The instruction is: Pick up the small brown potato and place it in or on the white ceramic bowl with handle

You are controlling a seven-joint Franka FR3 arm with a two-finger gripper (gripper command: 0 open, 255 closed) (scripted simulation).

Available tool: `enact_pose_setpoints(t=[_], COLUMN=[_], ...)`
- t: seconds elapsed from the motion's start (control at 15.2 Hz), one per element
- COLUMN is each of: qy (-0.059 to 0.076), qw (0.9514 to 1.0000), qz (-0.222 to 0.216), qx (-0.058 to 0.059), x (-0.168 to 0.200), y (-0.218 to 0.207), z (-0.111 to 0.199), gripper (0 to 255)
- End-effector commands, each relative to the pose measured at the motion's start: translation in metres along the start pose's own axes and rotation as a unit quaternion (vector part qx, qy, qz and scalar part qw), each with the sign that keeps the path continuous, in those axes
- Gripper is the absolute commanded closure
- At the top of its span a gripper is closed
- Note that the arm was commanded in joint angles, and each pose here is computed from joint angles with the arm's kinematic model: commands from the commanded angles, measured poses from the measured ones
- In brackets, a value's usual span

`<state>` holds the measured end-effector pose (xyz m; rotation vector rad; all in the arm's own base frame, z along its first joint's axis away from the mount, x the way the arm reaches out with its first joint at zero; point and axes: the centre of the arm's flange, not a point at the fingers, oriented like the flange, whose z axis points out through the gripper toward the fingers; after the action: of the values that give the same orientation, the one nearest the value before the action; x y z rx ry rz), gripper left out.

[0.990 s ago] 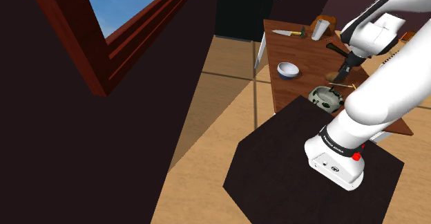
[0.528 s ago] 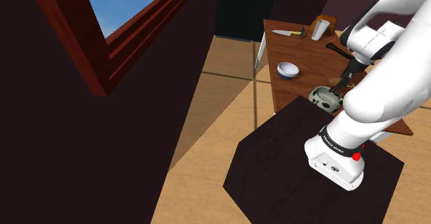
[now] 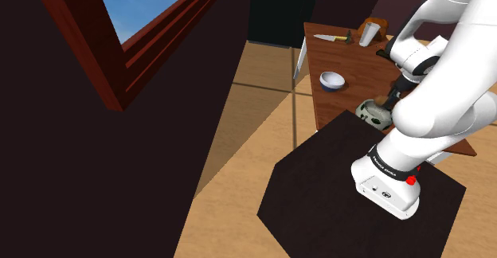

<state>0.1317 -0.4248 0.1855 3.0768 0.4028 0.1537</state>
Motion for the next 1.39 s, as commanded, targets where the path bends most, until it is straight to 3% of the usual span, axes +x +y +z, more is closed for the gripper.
enact_pose_setpoints(t=[0.0, 0.4, 0.46, 0.79, 1.06, 1.32], qy=[0.000, 0.000, 0.000, 0.000, 0.000, 0.000], qw=[1.0000, 1.0000, 1.0000, 1.0000, 1.0000, 1.0000], qz=[0.000, 0.000, 0.000, 0.000, 0.000, 0.000], qx=[0.000, 0.000, 0.000, 0.000, 0.000, 0.000], x=[0.000, 0.000, 0.000, 0.000, 0.000, 0.000], y=[-0.001, -0.001, -0.001, -0.001, -0.001, -0.001], z=[0.004, 0.004, 0.004, 0.004, -0.046, -0.046], gripper=[255, 255, 0, 0, 0, 0])
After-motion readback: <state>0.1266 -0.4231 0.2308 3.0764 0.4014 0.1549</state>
